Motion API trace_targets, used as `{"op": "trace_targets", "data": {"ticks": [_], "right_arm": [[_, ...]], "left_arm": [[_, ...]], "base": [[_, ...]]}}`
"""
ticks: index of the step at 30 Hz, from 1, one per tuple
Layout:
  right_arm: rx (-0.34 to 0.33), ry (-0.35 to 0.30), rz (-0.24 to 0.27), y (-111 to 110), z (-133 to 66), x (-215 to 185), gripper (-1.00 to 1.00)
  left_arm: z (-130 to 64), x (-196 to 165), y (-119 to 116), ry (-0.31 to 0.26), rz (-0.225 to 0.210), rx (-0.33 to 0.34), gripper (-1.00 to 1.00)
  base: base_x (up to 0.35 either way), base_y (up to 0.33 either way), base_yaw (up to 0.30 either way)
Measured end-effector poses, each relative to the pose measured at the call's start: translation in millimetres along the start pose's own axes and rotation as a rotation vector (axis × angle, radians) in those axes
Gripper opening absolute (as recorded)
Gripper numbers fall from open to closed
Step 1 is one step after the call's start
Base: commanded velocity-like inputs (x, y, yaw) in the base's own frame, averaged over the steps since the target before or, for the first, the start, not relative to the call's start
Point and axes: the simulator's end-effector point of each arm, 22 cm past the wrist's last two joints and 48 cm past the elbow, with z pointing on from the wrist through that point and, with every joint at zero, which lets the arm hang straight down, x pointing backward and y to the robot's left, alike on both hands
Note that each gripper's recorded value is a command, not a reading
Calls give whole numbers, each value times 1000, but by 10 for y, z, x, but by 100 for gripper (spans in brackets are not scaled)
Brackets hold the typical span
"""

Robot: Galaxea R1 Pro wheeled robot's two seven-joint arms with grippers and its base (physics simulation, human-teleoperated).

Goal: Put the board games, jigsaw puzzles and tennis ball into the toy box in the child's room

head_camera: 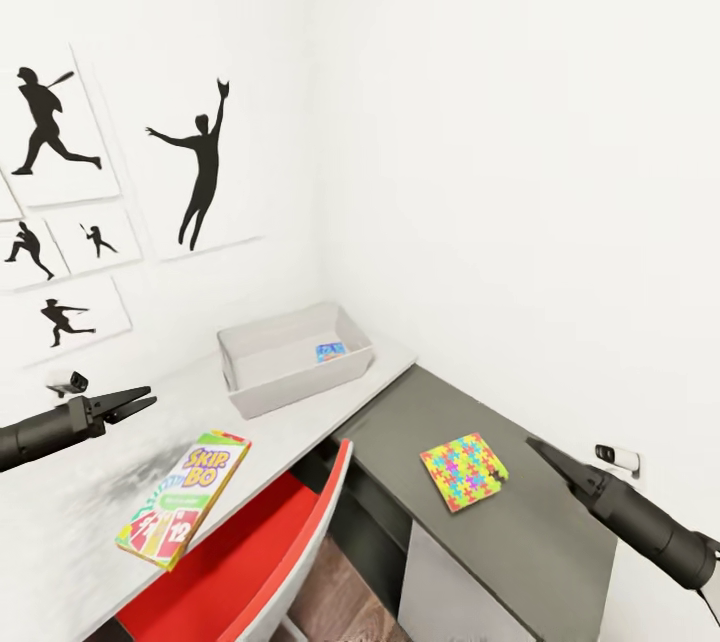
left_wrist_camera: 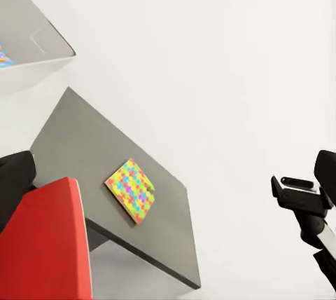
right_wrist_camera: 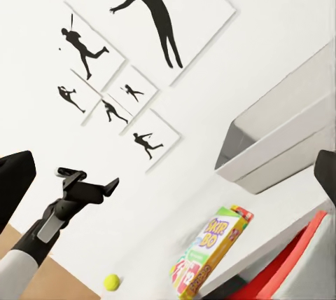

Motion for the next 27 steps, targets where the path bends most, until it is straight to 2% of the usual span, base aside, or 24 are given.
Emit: {"op": "trace_targets", "data": {"ticks": [13, 27], "right_arm": [[10, -7, 6, -44, -31, -12, 100], [12, -19, 5, -44, -68, -54, 100]], "left_arm": [[-3, -4, -4, -1, 3, 0, 100], [-2, -10, -33, -2, 15, 4, 100]], "base": [[-82, 0, -280], [-10, 0, -280]]}}
